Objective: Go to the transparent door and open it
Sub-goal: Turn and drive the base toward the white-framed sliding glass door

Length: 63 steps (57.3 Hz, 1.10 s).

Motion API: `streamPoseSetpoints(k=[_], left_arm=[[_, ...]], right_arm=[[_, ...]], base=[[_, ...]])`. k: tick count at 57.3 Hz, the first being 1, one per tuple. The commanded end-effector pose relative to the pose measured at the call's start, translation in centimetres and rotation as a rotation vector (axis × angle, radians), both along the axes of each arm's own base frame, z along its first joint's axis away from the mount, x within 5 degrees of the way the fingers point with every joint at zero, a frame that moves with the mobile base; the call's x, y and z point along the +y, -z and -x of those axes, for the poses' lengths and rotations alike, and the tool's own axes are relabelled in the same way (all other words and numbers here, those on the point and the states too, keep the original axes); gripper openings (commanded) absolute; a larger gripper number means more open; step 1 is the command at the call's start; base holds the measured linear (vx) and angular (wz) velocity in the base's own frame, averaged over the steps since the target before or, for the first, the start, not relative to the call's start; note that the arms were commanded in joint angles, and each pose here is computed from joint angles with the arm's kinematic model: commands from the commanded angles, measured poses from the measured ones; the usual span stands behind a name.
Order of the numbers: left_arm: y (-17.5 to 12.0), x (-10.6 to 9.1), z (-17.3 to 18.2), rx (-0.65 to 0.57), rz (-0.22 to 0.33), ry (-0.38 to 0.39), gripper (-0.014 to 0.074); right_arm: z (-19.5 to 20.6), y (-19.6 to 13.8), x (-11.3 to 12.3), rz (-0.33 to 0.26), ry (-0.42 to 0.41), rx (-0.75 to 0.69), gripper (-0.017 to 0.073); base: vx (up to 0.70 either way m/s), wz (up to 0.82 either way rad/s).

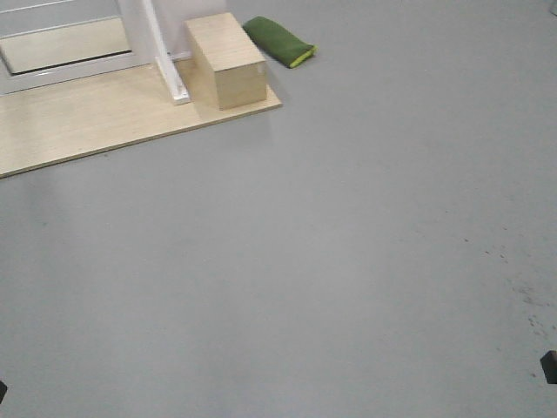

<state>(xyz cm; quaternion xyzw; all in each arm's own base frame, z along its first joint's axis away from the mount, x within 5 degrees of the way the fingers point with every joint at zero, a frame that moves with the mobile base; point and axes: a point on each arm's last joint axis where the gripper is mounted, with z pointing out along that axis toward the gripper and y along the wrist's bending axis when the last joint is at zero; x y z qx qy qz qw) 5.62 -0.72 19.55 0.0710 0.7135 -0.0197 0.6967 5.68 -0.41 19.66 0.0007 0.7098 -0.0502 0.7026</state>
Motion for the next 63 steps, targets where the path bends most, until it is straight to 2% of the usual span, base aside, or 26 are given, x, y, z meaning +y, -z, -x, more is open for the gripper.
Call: streamPoseSetpoints(k=[1, 30, 63], left_arm=[[-0.07, 0.0, 0.0, -0.072, 0.02, 0.0, -0.0005], [-0.07, 0.0, 0.0, -0.072, 0.02, 0.0, -0.0005], [-0.07, 0.0, 0.0, -0.072, 0.02, 0.0, -0.0005]], right_arm=[[0.04, -0.35, -0.02, 0.021, 0.005, -0.078, -0.0005], [0.04, -0.34, -0.02, 0.021, 0.005, -0.077, -0.0005], [0.04, -0.34, -0.02, 0.021, 0.005, -0.077, -0.0005]], base=[[0.43, 0.7], [0.42, 0.59], [0.48, 0.27]])
